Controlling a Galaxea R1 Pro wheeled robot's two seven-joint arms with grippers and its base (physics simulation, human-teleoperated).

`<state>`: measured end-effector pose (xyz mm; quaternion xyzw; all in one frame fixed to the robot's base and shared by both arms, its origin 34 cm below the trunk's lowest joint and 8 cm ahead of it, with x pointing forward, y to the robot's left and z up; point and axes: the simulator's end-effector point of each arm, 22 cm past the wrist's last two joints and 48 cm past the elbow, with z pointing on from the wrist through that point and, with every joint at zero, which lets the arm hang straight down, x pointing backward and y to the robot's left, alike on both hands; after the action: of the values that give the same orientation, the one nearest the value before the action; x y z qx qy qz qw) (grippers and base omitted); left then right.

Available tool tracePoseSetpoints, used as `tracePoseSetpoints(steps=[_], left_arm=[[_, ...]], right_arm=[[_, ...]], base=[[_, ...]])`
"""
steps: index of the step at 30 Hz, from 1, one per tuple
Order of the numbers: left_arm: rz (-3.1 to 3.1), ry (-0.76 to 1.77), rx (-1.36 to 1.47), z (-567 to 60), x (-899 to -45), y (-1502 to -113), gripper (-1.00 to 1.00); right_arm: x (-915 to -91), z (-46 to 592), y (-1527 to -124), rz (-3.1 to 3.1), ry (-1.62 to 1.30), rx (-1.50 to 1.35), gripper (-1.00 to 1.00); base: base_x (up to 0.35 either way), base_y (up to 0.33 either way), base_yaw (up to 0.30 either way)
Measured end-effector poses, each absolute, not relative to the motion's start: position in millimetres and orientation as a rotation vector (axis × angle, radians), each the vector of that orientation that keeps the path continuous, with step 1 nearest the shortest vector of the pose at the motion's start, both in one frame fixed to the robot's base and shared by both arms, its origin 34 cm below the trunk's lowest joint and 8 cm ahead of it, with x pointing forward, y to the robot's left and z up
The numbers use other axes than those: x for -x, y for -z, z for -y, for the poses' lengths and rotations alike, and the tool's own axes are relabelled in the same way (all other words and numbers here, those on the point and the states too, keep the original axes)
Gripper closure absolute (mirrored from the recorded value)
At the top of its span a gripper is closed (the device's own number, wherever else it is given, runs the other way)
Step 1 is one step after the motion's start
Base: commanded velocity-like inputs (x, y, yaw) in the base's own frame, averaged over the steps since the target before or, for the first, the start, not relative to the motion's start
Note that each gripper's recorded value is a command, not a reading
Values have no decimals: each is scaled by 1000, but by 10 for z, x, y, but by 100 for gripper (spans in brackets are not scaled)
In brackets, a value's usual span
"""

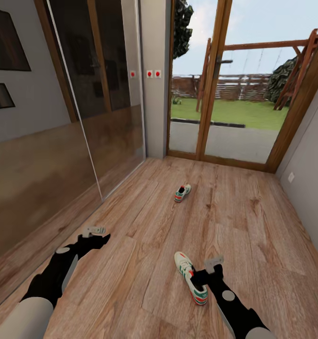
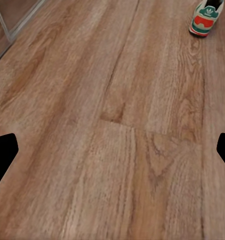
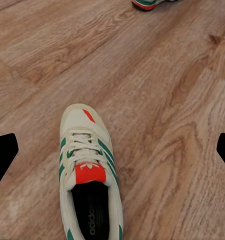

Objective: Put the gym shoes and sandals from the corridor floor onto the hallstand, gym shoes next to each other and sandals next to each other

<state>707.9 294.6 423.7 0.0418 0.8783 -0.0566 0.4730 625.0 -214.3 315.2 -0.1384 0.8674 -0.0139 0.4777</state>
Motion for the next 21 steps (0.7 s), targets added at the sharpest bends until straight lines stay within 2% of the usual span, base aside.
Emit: tracePoseSetpoints(steps=[21], left_arm=[[-2238,148,-99,-2927,-6968,-3637,-100]], right_arm=[[-6036,2154,-2641,-2181,11,338,-100]], base=[[0,0,16]])
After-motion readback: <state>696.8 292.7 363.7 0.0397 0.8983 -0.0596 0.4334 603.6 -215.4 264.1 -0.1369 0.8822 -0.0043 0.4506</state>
